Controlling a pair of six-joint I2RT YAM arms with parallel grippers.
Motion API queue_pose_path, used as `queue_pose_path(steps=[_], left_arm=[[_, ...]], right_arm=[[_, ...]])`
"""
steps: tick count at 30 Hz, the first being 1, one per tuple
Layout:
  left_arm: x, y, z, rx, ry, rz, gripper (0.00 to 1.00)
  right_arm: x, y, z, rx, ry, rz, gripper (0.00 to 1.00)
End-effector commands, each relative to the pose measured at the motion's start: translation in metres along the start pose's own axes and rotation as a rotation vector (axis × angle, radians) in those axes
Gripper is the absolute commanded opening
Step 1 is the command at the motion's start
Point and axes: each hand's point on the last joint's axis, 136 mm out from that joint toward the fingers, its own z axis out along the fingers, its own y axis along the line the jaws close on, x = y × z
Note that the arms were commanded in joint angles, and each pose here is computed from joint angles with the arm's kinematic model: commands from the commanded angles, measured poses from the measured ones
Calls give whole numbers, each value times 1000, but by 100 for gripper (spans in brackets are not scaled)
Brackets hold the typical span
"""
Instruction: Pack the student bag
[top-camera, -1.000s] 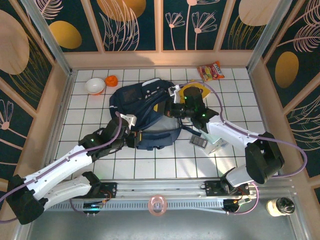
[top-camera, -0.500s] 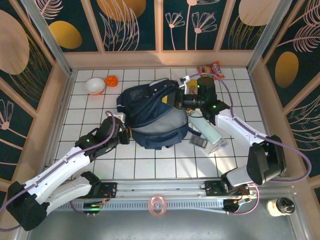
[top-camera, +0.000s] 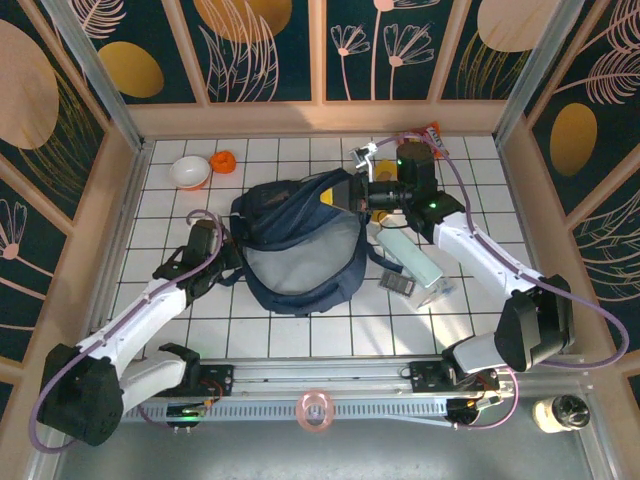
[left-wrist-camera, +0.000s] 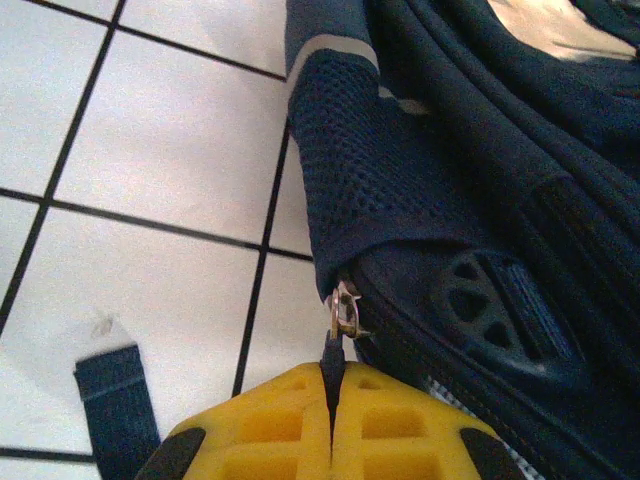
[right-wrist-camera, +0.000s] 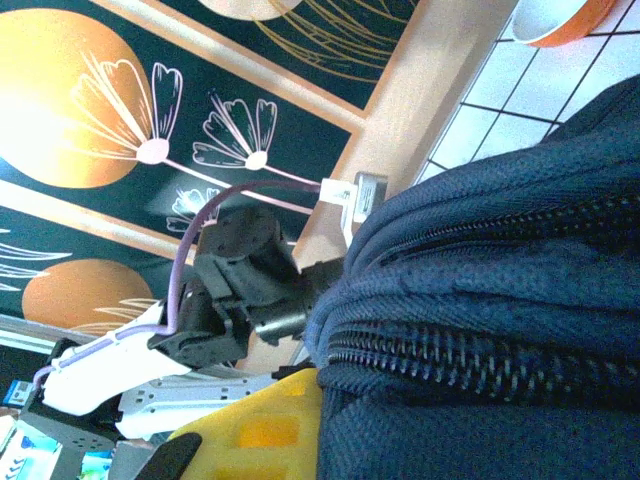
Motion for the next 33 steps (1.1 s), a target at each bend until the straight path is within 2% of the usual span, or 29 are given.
queue_pose_path(steps=[1, 9, 14, 18, 22, 23, 27, 28, 33], left_arm=[[-22, 8, 7, -26, -84, -40, 0], [-36, 12, 0, -47, -130, -35, 0], [-38, 9, -3, -37, -125, -38, 2], [-40, 25, -2, -105, -147, -52, 0], [-39, 28, -1, -107, -154, -78, 1], [-42, 27, -3, -95, -165, -83, 5], [-63, 4, -24, 20, -252, -42, 43], [-69, -1, -30, 45, -274, -24, 48], [-105, -41, -89, 218, -451, 200, 54]], right_arm=[[-5, 65, -15, -126, 5, -181, 0], [5, 68, 4, -149, 35, -176, 0], [-1, 62, 10, -128, 29, -177, 0], [6, 75, 14, -187, 75, -204, 0], [7, 80, 16, -202, 88, -215, 0], [6, 77, 17, -194, 86, -207, 0], [-2, 47, 28, -75, 60, -165, 0], [-5, 40, 29, -42, 52, -160, 0], [-12, 12, 43, 54, 31, -145, 0]])
